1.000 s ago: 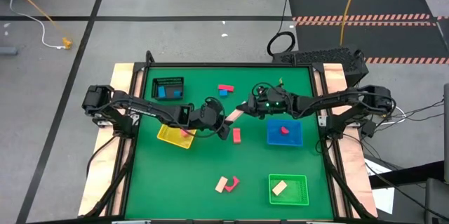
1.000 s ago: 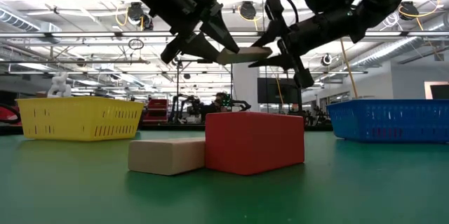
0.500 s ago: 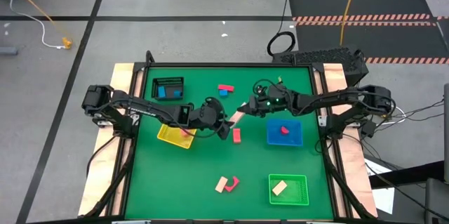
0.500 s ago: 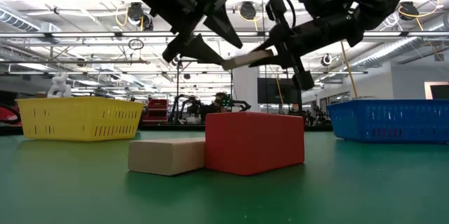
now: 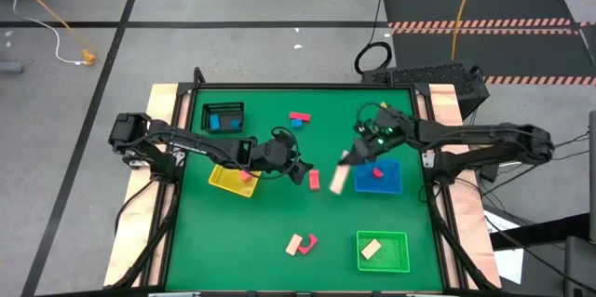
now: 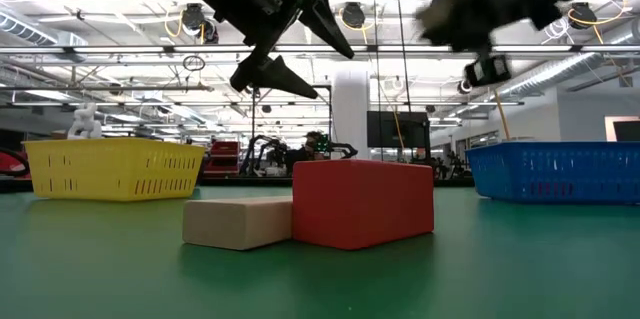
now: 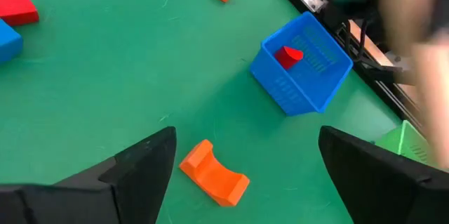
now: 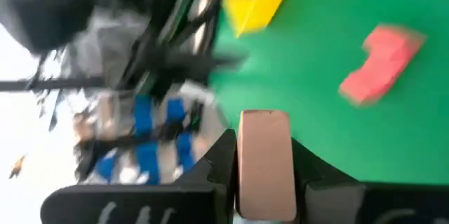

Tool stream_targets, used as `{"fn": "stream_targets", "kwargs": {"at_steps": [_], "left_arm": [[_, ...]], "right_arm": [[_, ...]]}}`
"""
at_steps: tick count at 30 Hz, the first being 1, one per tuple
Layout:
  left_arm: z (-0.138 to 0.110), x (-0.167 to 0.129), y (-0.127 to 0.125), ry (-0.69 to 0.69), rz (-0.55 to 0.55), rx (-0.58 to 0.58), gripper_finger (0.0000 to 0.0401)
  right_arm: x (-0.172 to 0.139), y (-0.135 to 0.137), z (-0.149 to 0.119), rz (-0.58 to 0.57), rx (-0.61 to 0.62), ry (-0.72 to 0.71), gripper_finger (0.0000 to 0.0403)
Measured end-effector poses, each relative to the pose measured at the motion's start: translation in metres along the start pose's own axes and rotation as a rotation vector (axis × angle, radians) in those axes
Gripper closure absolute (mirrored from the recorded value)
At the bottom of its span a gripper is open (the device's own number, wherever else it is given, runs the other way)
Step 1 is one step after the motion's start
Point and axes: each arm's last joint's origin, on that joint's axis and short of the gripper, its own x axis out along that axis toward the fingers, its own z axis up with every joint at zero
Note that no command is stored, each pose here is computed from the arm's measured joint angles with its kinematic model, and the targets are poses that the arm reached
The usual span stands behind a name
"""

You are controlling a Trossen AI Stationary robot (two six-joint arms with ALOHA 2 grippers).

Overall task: Sort & place blocks by color
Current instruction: Put the top beige rectangular block into the green basket, then put the pink square block into the yellow basket

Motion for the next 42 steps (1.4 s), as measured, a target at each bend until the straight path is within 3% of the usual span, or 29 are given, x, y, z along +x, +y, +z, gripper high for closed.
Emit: {"fn": "stream_targets", "kwargs": {"at_steps": [4,7,13,18,23,28,37,42], "left_arm": [[0.0,0.0,0.0,0.001,0.0,-0.003,0.0051],[0.0,0.0,0.001,0.002,0.005,-0.004,0.005],[0.003,0.001,0.004,-0.001,0.014,-0.008,0.005],[0.005,0.002,0.006,-0.003,0.023,-0.006,0.005],[0.004,0.002,0.012,0.021,0.061,-0.002,0.005],[0.002,0.002,0.014,0.044,0.086,0.007,0.005],[0.001,0.002,0.015,0.055,0.097,0.01,0.005],[0.001,0.002,0.015,0.055,0.097,0.01,0.005]], "right_arm": [[-0.006,0.009,-0.036,-0.021,0.039,0.148,0.0361],[-0.006,0.007,-0.063,-0.098,0.065,0.26,0.0361],[0.001,-0.006,-0.107,-0.321,0.119,0.39,0.0361],[0.012,-0.009,-0.133,-0.387,0.131,0.445,0.0361],[0.022,-0.02,-0.15,-0.475,0.084,0.476,0.0361],[0.029,-0.027,-0.157,-0.497,-0.05,0.526,0.0359],[0.03,-0.026,-0.158,-0.481,-0.077,0.544,0.024],[0.028,-0.019,-0.157,-0.407,-0.087,0.543,0.0195]]}}
